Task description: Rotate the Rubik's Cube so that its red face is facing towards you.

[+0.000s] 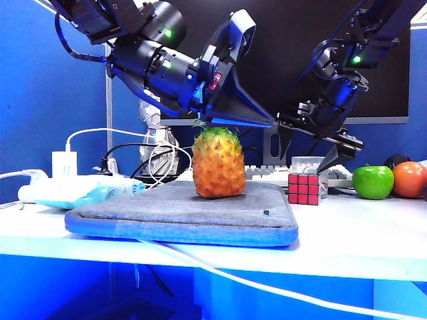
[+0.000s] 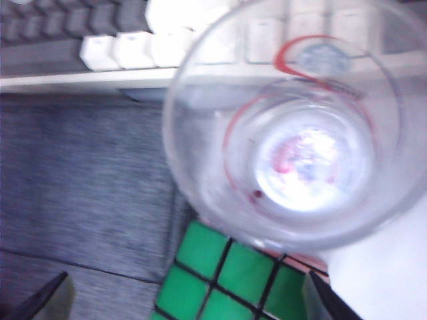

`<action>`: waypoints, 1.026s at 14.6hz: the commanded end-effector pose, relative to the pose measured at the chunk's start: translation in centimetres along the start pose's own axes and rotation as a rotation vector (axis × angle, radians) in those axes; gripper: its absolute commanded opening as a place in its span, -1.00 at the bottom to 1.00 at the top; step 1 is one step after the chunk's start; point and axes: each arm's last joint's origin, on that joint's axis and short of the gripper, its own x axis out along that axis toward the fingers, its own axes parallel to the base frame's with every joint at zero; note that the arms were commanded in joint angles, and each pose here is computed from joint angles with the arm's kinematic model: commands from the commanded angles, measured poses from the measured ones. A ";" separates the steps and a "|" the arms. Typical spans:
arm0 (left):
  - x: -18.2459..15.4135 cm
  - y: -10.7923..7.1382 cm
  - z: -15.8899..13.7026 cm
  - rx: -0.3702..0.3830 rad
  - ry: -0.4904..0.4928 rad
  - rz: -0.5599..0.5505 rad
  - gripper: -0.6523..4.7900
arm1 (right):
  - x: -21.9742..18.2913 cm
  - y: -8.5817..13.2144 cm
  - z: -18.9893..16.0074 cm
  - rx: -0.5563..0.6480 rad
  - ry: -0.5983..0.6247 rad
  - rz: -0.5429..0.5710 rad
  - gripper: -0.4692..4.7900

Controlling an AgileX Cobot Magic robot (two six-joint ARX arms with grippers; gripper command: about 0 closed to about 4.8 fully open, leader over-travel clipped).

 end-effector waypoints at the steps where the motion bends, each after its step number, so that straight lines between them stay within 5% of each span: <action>1: 0.0 -0.2 0.2 -0.004 -0.001 -0.013 -0.58 | -0.1 -0.1 -0.6 -0.036 0.053 -0.077 1.00; 7: 0.1 -0.3 0.1 -0.014 0.004 -0.028 -0.58 | -2.4 1.9 1.6 -0.053 0.000 -0.122 1.00; 15: 0.1 -0.6 0.0 -0.082 0.005 -0.066 -0.58 | -3.2 1.8 1.4 -0.063 0.066 -0.185 1.00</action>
